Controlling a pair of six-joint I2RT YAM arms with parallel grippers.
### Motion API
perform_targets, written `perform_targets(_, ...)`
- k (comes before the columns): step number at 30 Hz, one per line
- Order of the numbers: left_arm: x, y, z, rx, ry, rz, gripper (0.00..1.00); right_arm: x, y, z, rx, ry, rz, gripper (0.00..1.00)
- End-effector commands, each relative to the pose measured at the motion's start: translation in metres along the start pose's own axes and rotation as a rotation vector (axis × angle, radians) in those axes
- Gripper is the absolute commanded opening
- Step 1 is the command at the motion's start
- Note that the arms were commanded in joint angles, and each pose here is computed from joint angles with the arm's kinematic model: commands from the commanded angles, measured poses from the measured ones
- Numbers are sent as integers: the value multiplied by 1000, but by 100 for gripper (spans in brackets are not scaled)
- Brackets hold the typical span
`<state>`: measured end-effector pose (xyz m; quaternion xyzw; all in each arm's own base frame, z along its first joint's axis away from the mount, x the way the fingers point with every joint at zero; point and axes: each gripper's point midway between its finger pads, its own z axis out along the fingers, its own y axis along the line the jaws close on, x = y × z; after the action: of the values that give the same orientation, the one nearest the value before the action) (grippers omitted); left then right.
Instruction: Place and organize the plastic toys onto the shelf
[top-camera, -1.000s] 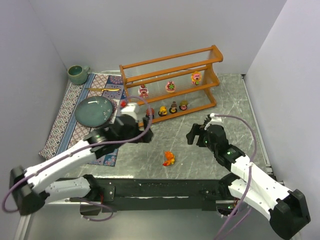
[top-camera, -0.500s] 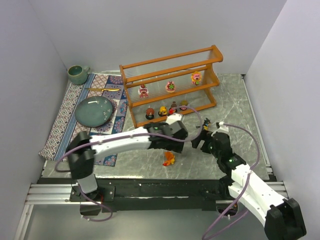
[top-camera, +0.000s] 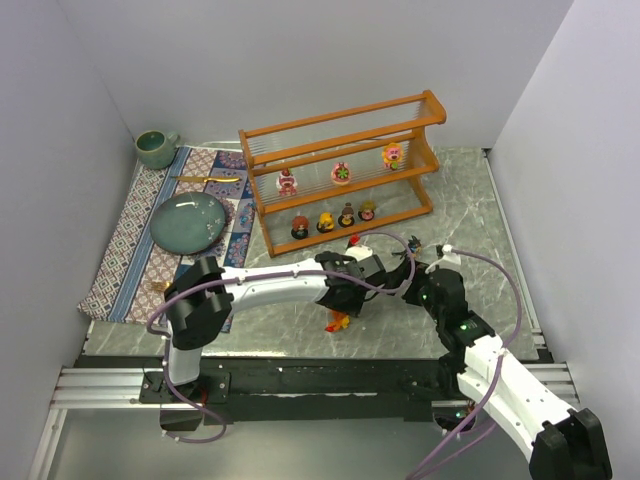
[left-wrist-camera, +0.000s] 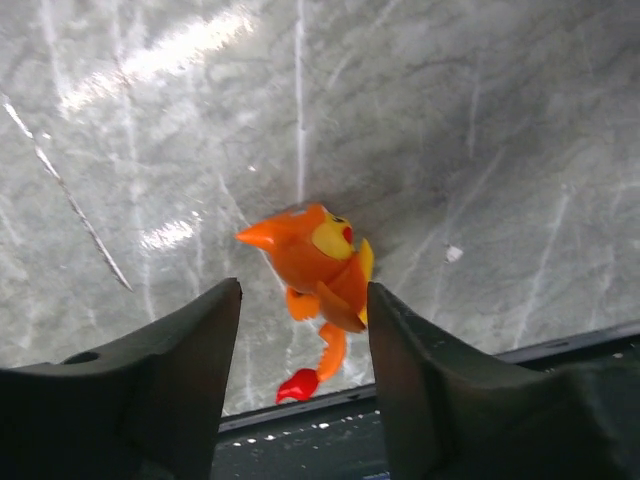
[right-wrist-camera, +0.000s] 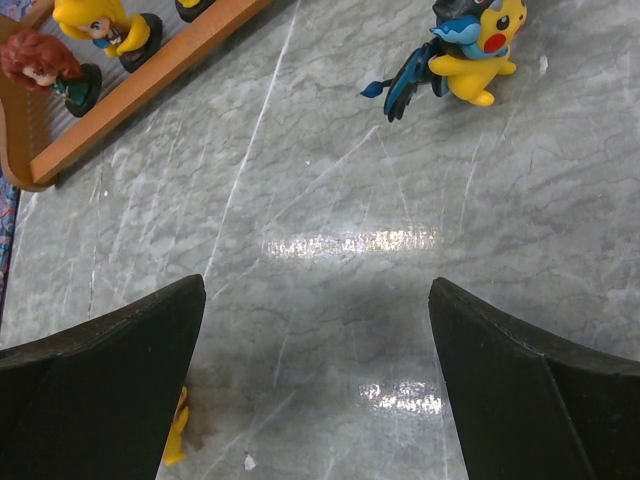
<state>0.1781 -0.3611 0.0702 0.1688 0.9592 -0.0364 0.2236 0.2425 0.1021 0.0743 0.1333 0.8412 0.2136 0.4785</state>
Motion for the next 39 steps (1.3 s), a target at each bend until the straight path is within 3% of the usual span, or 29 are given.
perform_targets(1, 5, -10, -6, 40, 12, -20, 52, -10, 4, 1, -23, -49, 1, 100)
perform_targets(8, 11, -13, -9, 80, 20, -40, 39, -9, 5, 1, -29, -45, -4, 100)
perform_targets(12, 15, -7, -10, 70, 18, -49, 26, -8, 7, 1, -42, -39, -11, 100)
perform_targets(22, 2, 10, -26, 77, -99, -94, 1, -3, 20, 0, -125, -16, -40, 100)
perform_targets(34, -31, 31, -65, 198, -394, -153, 1, 5, 61, -7, -355, 35, -45, 100)
perform_targets(39, -29, 37, -64, 263, -495, -121, 1, 5, 90, -20, -515, 65, -29, 100)
